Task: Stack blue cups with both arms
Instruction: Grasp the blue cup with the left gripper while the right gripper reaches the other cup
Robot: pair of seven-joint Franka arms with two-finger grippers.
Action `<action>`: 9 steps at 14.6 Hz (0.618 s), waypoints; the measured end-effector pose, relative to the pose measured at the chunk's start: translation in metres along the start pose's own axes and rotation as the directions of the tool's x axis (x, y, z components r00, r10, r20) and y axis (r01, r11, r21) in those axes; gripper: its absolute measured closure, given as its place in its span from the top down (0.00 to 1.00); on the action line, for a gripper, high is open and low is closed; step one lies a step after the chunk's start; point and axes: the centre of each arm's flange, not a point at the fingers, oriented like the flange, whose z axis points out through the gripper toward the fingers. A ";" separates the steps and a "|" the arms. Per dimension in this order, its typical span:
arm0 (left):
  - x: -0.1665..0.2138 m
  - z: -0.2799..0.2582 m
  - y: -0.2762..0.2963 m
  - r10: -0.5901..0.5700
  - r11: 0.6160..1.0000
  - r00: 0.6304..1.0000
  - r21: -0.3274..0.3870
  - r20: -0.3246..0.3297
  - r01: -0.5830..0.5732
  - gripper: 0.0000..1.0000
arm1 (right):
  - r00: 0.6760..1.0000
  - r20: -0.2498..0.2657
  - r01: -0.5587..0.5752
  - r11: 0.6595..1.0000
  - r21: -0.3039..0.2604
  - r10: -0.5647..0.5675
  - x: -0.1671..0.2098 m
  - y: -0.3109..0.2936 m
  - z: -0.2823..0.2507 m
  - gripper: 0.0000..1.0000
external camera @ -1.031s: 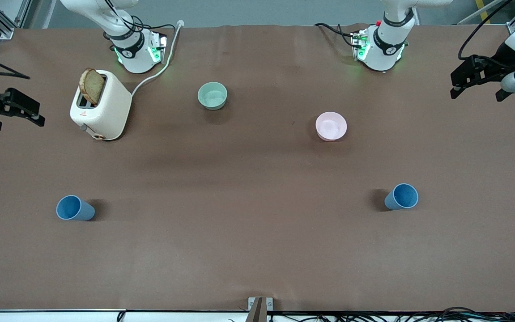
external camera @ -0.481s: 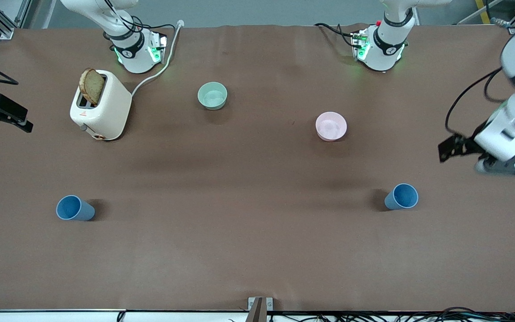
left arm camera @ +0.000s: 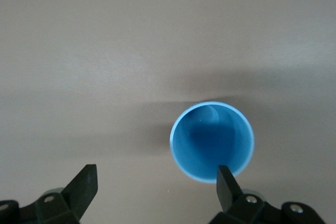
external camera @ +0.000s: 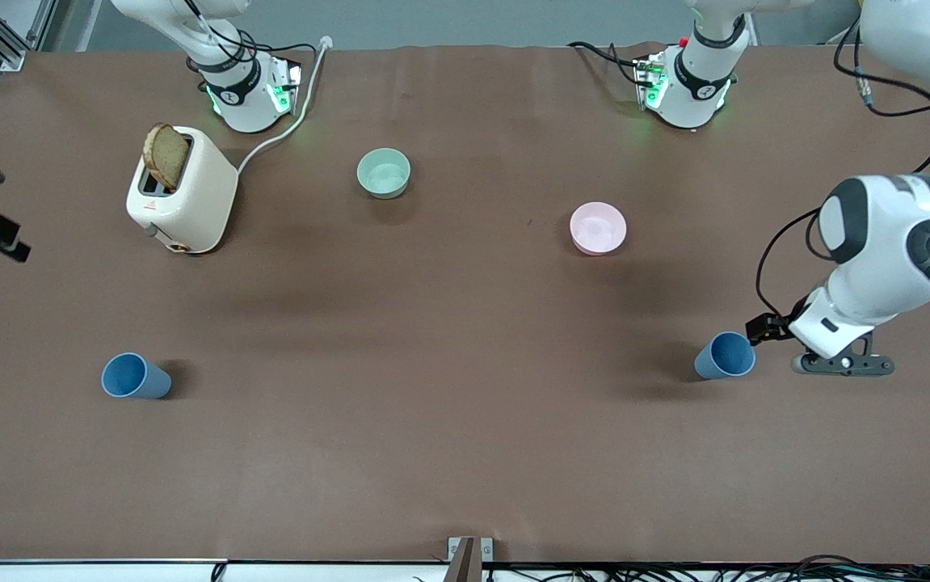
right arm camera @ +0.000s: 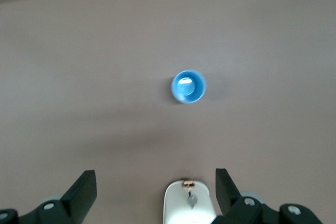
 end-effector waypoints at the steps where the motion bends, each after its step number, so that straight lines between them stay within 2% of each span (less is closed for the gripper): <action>1: -0.001 0.014 0.002 0.002 1.000 1.000 -0.002 0.016 -0.002 1.00 | 1.000 0.011 -0.014 1.000 -0.005 0.015 0.010 0.016 0.022 1.00; 3: -0.002 0.039 0.006 0.008 1.000 0.999 -0.007 0.042 -0.008 0.97 | 0.998 0.051 -0.033 0.999 -0.013 0.034 0.029 0.040 0.071 1.00; 6: -0.003 0.068 0.012 0.018 1.000 0.998 -0.015 0.065 -0.017 0.69 | 0.994 0.098 -0.051 0.998 -0.023 0.053 0.051 0.055 0.143 1.00; 9: -0.003 0.076 0.017 0.024 1.000 0.997 -0.019 0.067 -0.023 0.39 | 0.987 0.143 -0.068 0.997 -0.031 0.072 0.059 0.069 0.209 1.00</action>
